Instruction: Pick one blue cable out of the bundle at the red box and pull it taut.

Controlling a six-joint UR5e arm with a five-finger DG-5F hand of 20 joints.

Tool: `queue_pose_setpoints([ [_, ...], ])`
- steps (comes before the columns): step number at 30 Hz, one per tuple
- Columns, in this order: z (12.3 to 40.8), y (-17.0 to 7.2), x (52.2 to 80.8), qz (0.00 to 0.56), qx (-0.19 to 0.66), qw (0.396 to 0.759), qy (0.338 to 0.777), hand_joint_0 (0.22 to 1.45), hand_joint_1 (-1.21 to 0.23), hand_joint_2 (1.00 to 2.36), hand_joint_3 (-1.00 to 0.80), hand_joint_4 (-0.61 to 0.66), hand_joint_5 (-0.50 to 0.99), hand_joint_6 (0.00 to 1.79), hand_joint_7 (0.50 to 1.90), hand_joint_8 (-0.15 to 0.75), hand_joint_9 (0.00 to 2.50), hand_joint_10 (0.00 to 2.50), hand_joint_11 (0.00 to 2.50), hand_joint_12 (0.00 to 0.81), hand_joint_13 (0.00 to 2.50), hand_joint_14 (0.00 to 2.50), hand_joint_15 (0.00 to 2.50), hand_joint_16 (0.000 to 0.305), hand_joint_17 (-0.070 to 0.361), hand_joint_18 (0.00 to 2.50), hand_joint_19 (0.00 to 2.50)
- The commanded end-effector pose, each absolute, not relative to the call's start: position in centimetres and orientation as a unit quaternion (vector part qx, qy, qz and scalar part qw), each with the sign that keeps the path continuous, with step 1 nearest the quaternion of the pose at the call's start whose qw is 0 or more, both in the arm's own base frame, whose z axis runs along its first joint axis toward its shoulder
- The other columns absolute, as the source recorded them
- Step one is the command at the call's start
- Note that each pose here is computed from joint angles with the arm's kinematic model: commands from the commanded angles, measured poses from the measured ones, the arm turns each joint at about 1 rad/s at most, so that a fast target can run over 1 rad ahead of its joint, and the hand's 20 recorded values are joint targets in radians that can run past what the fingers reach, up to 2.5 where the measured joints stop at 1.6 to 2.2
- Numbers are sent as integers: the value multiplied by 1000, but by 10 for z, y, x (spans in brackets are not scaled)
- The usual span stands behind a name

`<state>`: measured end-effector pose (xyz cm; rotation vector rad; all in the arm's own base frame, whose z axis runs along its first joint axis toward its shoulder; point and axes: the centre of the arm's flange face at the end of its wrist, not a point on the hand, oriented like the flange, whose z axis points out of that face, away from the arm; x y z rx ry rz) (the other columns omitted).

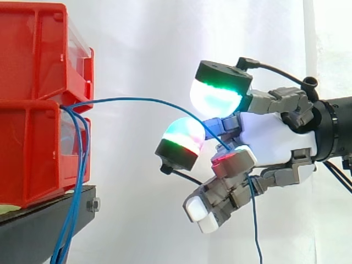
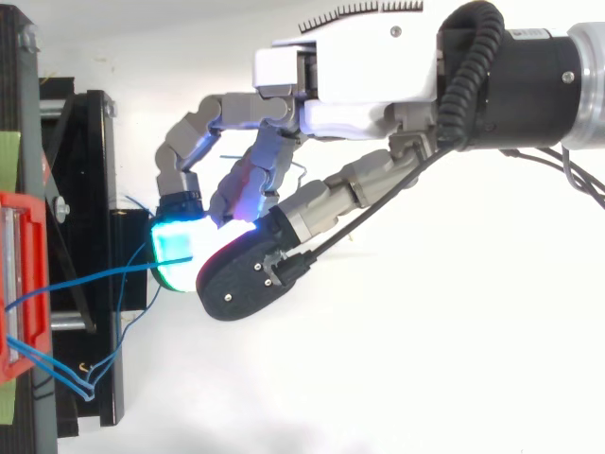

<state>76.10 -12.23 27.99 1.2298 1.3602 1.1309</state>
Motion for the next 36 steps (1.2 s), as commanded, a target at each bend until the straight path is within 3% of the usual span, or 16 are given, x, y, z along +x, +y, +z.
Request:
queue_pose_setpoints([
  [1,279,-122,761,462,503,473,557,562,-726,1012,-297,79,-118,848,936,385,1191,12,1111,409,736,12,404,56,126,527,392],
  [12,279,-123,760,460,504,472,557,542,-656,1006,-396,112,-104,857,954,395,1232,10,1101,413,743,13,398,57,128,547,387],
  [16,280,-124,760,460,505,473,556,569,-633,1011,-347,94,-100,862,987,391,1247,10,1137,408,746,12,395,55,125,549,392],
  [22,281,-124,760,460,505,474,555,577,-705,1012,-230,107,-90,902,982,428,1285,5,1195,441,794,11,397,61,138,635,352],
  [26,281,-124,760,461,505,474,555,611,-835,1015,-157,121,-93,914,1003,421,1264,6,1225,426,796,12,404,59,132,647,351],
  [29,281,-124,760,461,505,474,555,632,-877,1018,-111,92,-97,914,1082,404,1248,6,1246,419,801,14,413,57,128,649,337],
  [32,281,-124,760,461,505,474,555,609,-851,1017,-179,124,-104,926,970,400,1236,8,1243,419,786,12,412,57,129,642,351],
  [36,281,-124,760,461,505,474,555,520,-711,1008,-382,120,-107,905,965,403,1233,6,1211,426,745,12,408,58,132,579,386],
])
